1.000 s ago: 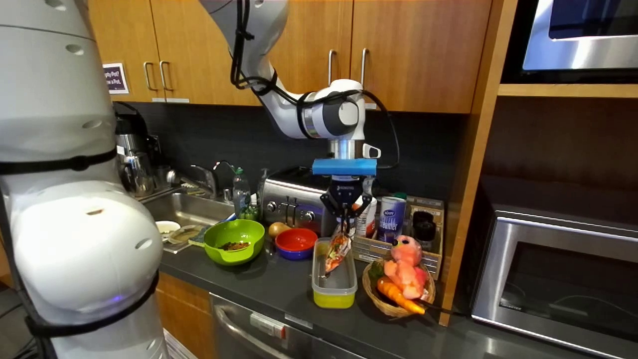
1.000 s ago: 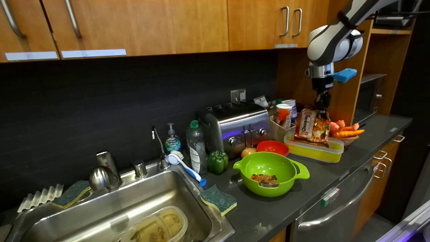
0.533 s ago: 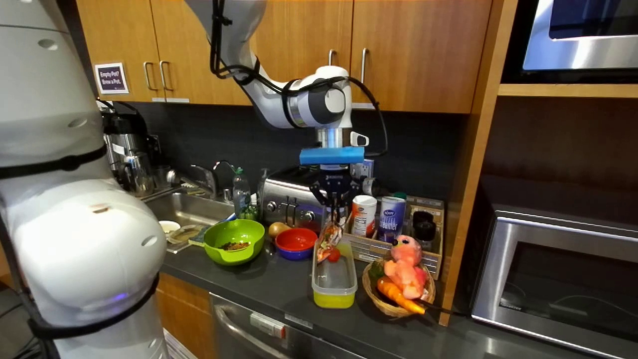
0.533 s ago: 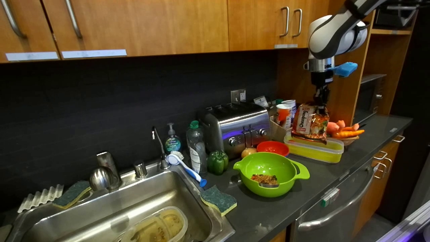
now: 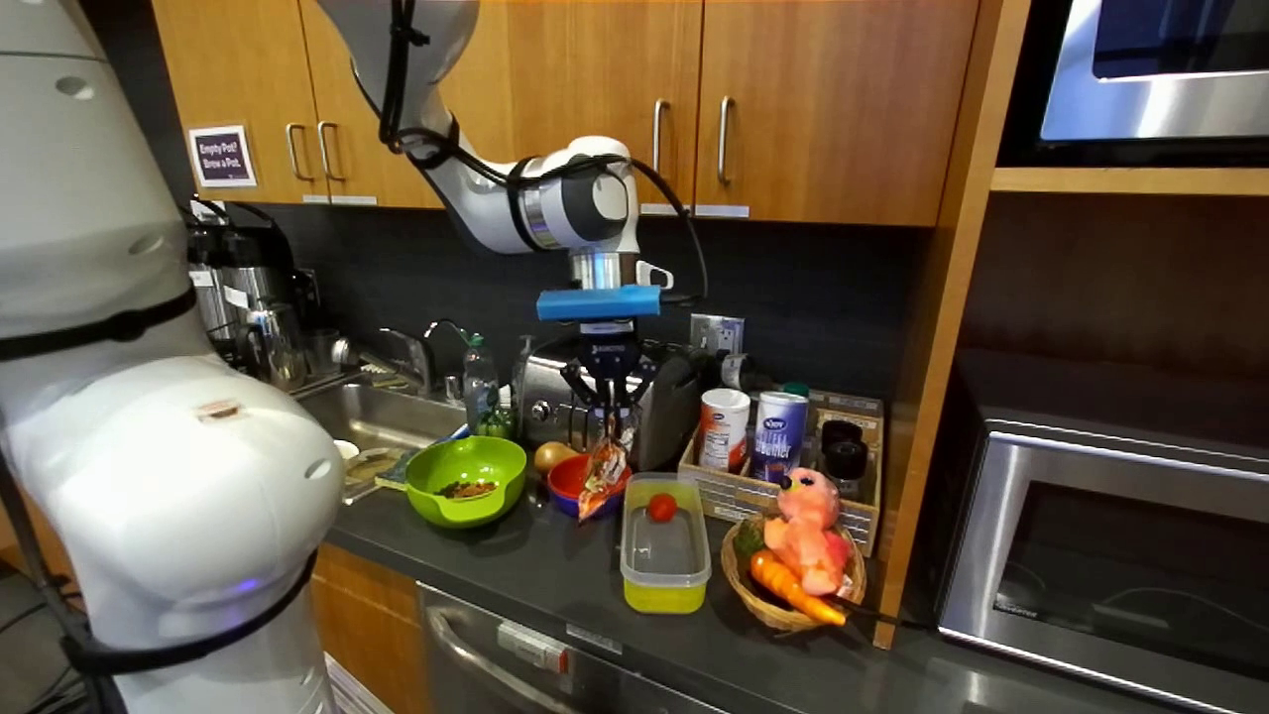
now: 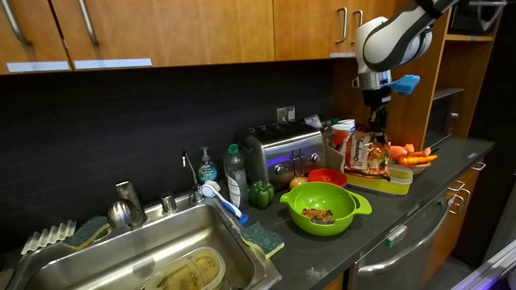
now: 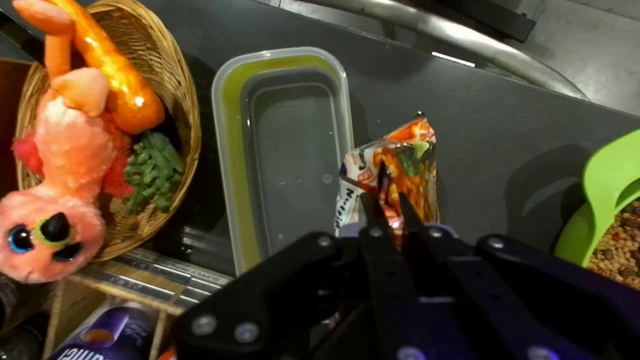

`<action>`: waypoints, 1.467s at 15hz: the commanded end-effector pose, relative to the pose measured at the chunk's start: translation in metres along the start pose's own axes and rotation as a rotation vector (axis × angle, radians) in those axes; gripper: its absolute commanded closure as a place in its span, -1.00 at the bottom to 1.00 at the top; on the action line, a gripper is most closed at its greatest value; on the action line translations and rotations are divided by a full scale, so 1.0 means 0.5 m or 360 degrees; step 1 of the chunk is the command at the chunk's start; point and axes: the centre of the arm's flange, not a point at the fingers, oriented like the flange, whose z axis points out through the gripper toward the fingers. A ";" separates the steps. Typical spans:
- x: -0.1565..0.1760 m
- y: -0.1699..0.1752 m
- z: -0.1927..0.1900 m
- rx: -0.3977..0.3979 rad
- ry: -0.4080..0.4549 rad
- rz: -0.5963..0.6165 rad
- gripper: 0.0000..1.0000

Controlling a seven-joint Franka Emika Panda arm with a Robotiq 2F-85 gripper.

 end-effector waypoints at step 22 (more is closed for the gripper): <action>-0.025 -0.136 -0.132 -0.0075 0.0142 -0.0104 0.96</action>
